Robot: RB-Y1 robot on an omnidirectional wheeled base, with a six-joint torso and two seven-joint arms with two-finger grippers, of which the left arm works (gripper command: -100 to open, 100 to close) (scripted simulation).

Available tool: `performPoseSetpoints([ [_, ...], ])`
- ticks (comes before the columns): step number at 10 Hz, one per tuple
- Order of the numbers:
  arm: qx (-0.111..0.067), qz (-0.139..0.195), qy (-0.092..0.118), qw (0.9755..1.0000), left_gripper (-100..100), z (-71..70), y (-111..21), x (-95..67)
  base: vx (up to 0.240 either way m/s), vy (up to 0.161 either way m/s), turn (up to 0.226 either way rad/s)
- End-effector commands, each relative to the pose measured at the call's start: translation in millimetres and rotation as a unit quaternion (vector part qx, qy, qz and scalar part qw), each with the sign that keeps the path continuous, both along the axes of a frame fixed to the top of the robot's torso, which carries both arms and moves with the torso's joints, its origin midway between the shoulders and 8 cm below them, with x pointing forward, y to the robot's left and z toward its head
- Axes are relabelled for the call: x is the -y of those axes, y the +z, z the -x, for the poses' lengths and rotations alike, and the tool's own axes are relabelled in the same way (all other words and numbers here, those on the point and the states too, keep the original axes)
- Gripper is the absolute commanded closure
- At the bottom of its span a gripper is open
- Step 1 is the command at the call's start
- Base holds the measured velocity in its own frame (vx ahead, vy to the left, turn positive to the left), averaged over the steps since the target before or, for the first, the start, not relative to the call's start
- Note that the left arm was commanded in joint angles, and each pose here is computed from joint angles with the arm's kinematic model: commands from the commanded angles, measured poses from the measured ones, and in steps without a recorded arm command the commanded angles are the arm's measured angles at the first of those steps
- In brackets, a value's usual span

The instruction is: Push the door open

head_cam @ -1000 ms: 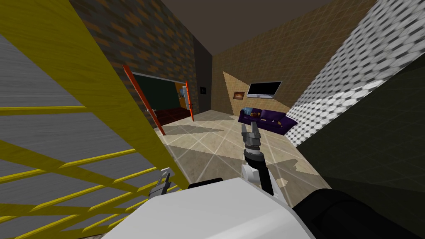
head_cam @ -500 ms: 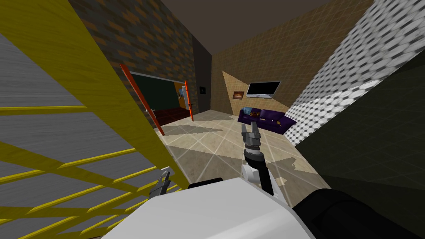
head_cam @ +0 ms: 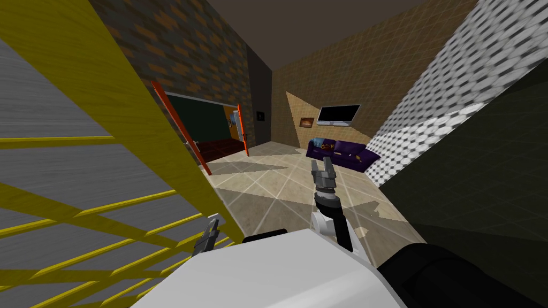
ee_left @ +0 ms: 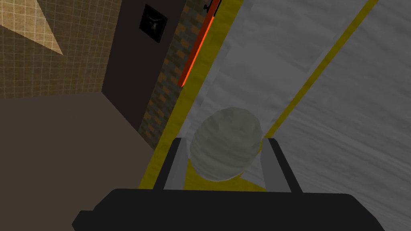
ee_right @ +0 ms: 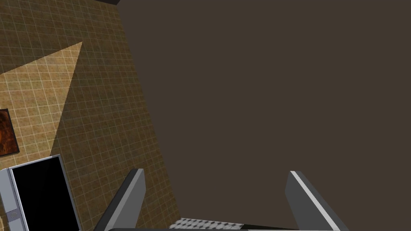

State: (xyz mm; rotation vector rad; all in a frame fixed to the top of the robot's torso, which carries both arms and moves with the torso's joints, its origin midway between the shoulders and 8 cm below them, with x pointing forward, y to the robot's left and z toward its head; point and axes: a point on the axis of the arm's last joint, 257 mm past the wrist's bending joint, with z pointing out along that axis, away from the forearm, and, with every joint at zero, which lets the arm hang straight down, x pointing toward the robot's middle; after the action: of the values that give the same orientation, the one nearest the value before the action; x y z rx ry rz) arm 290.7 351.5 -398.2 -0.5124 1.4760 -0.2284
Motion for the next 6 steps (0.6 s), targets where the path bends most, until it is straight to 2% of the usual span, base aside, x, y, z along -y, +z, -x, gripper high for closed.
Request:
performPoseSetpoints([
  [1, 0.008, 0.012, 0.005, 0.9999, 100, -2.0, 3.9, -7.0, 0.004, 0.012, -0.016],
  [3, 0.020, 0.052, 0.011, 0.9984, 100, -6.9, 5.1, -10.4, 0.004, 0.008, -0.014],
  [4, 0.022, 0.060, 0.010, 0.9979, 100, -6.9, 5.1, -10.4, 0.005, 0.010, -0.017],
  [5, 0.028, 0.080, 0.013, 0.9963, 100, -9.7, 5.8, -12.2, 0.005, 0.007, -0.018],
  [6, 0.029, 0.084, 0.013, 0.9959, 100, -9.7, 5.8, -12.2, 0.000, 0.000, 0.000],
])
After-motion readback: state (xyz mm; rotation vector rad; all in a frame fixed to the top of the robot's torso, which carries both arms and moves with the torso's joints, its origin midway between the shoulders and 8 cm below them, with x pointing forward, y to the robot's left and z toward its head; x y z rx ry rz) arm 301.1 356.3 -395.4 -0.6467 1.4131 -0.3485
